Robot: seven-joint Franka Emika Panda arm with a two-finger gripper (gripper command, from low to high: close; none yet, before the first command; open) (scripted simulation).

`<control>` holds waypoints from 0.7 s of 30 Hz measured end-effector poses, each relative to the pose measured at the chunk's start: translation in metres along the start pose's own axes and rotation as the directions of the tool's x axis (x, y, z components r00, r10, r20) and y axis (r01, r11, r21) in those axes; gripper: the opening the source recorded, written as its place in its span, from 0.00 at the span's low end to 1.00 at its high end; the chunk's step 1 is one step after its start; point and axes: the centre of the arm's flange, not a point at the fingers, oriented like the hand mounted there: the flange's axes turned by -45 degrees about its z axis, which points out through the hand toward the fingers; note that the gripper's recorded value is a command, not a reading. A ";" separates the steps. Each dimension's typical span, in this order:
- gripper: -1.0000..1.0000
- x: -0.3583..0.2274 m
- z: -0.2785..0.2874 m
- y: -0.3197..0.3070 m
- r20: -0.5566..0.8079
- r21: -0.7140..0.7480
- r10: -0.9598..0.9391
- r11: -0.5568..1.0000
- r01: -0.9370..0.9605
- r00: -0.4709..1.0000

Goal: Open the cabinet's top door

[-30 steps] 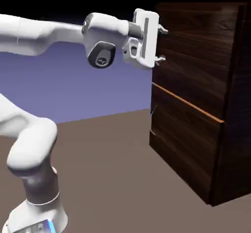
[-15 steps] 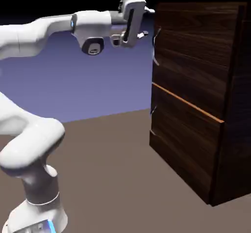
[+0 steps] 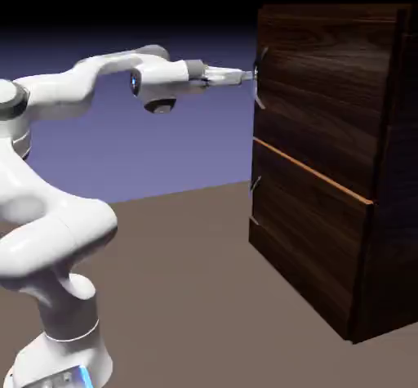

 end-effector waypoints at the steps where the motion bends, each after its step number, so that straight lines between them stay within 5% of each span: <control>1: 0.50 0.000 0.011 0.001 0.001 0.000 0.000 1.000 0.000 1.000; 4: 0.50 0.000 0.041 0.001 0.001 0.000 -0.001 1.000 0.001 1.000; 5: 0.00 0.000 0.050 0.000 0.000 0.000 -0.001 1.000 0.001 1.000; 21: 0.00 0.000 -0.059 -0.054 0.001 -0.264 0.001 0.964 -0.001 1.000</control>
